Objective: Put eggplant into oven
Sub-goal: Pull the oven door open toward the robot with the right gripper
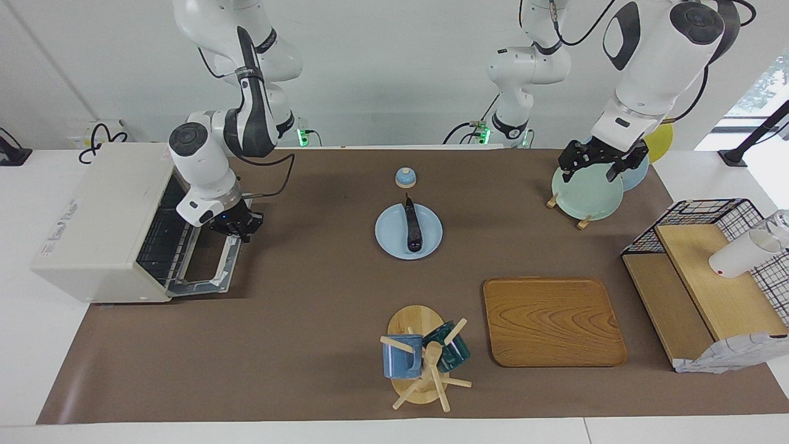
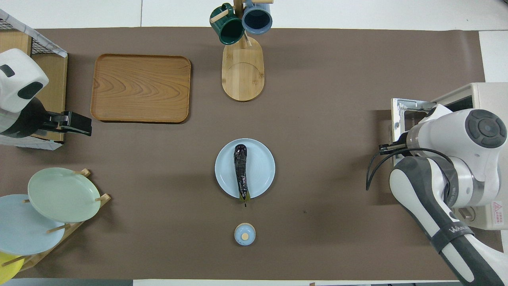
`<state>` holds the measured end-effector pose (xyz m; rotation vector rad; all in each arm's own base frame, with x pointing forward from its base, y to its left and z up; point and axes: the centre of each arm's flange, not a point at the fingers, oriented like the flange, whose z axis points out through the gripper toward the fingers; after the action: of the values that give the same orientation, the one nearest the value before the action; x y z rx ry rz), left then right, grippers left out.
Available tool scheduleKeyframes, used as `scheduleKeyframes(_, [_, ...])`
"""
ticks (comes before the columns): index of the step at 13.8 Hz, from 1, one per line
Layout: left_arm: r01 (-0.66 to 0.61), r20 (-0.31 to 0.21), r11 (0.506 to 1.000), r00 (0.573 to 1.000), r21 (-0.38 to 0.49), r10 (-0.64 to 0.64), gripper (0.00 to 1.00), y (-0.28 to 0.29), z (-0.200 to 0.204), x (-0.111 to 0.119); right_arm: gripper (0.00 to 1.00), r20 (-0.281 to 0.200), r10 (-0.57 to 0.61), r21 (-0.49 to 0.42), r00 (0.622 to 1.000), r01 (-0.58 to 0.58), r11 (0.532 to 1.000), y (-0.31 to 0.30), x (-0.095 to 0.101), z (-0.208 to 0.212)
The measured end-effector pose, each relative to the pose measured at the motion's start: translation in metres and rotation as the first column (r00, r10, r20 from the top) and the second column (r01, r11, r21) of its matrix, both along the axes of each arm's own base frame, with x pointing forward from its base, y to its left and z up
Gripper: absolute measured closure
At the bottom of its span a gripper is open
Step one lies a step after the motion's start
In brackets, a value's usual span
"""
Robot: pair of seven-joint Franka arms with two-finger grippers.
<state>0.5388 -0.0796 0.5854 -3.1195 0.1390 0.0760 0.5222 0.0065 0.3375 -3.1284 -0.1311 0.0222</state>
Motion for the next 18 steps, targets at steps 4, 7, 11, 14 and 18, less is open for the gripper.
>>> scheduleKeyframes(4, [-0.016, -0.006, 1.0, 1.0, 0.0, 0.016, 0.0, 0.012, 0.02, 0.001, 0.99, -0.006, -0.003, 0.003, 1.0, 0.003, 1.0, 0.001, 0.001, -0.009])
scheduleKeyframes(7, [-0.013, -0.005, 1.0, 1.0, -0.001, 0.013, 0.0, 0.013, 0.022, 0.001, 0.99, -0.008, -0.008, 0.006, 1.0, 0.008, 1.0, 0.002, 0.002, -0.02])
scheduleKeyframes(11, [-0.022, -0.007, 1.0, 1.0, 0.0, 0.022, 0.0, 0.018, 0.021, 0.002, 0.99, 0.006, -0.039, 0.046, 0.999, 0.038, 0.998, 0.014, 0.007, -0.031])
scheduleKeyframes(14, [-0.025, -0.008, 1.0, 1.0, 0.0, 0.025, 0.0, 0.021, 0.021, 0.002, 0.99, 0.034, -0.013, 0.055, 0.999, 0.011, 0.998, 0.075, 0.015, -0.014])
scheduleKeyframes(18, [-0.031, -0.008, 1.0, 1.0, 0.0, 0.031, 0.0, 0.024, 0.021, 0.002, 0.99, 0.056, -0.018, 0.084, 0.998, 0.013, 0.996, 0.205, 0.027, 0.042])
